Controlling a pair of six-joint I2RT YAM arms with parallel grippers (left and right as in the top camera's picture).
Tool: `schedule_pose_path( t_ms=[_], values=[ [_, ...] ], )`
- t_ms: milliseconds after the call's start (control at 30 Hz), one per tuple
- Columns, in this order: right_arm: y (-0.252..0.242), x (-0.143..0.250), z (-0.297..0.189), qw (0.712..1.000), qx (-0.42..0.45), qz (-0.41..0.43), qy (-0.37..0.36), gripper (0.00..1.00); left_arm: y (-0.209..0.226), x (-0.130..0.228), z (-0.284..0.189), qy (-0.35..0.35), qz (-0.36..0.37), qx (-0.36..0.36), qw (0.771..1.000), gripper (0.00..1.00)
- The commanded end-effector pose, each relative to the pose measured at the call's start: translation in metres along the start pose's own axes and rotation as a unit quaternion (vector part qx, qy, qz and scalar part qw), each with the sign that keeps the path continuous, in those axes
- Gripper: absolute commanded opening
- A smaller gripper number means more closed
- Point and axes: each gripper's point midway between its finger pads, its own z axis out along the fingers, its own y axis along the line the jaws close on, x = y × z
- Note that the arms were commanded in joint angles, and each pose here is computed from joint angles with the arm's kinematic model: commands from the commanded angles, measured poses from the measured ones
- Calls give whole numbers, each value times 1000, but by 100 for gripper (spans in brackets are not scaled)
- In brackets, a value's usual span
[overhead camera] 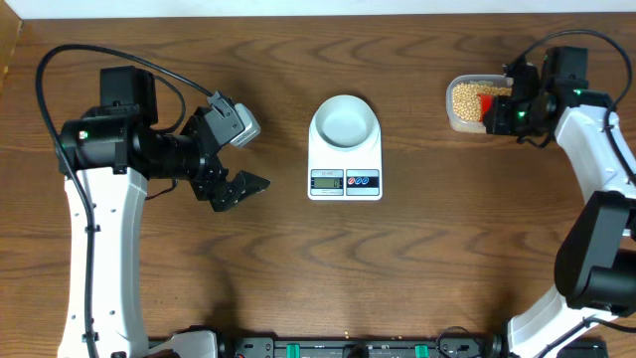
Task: Scoop item into bowl and weigh 50g on scale
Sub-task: 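Drag the red scoop through the soybeans with the right gripper to fill it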
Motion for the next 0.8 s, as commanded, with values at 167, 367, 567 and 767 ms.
schedule_pose_path(
  t_ms=[167, 367, 567, 767],
  values=[
    [-2, -1, -4, 996, -71, 50, -6, 1, -1, 3, 1, 3, 0, 2, 1000, 98],
    [-6, -1, -4, 992, -100, 82, -5, 1, -1, 3, 1, 3, -1, 2, 1000, 98],
    [-9, -1, -5, 990, -104, 92, -6, 1, -1, 3, 1, 3, 0, 2, 1000, 98],
    [-16, 2, -1, 989, -103, 106, -1, 1, -1, 3, 1, 3, -1, 2, 1000, 98]
  ],
)
